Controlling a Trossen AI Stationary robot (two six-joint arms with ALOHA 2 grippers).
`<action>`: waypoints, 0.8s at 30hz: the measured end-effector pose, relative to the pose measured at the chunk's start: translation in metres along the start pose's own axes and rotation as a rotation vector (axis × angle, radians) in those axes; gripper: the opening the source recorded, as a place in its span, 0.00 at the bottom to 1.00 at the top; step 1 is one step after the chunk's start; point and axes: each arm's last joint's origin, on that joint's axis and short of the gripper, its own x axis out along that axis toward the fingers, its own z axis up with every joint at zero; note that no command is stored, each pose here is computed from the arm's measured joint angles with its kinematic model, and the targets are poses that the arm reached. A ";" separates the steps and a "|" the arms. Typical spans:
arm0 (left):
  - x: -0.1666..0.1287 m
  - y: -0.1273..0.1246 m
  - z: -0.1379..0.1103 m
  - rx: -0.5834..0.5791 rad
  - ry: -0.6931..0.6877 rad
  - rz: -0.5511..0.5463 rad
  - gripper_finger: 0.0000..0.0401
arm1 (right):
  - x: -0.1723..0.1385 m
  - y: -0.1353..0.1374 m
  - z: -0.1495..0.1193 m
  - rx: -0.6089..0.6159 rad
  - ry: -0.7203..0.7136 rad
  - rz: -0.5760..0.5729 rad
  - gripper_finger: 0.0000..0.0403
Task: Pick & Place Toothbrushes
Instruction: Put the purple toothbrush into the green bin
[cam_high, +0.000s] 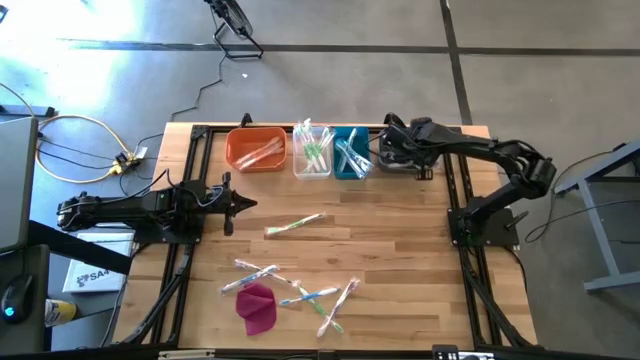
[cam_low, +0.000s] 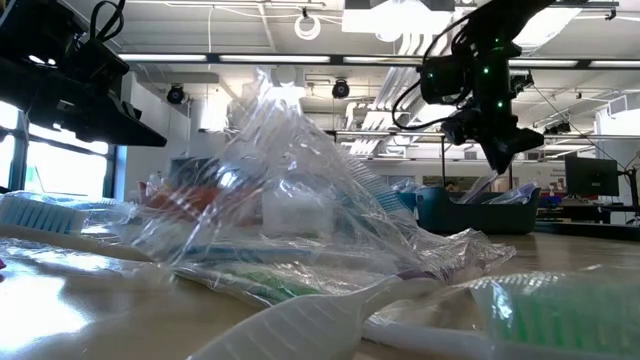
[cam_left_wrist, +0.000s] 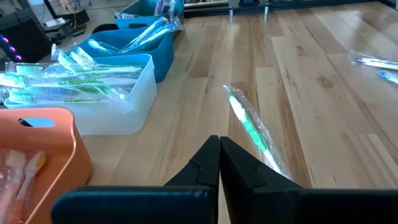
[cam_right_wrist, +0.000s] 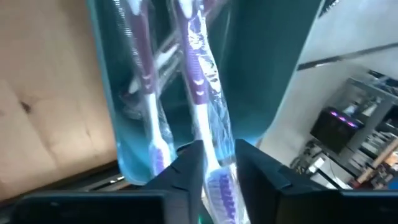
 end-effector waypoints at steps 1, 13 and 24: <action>0.000 0.000 0.000 0.000 0.000 0.000 0.01 | 0.000 0.000 0.000 0.005 0.004 -0.011 0.23; 0.000 0.000 0.000 0.000 0.001 0.002 0.01 | -0.013 -0.001 0.005 0.047 0.143 -0.398 0.31; 0.000 0.000 0.000 0.000 0.001 0.002 0.01 | -0.036 0.034 0.024 0.161 -0.108 -0.236 0.23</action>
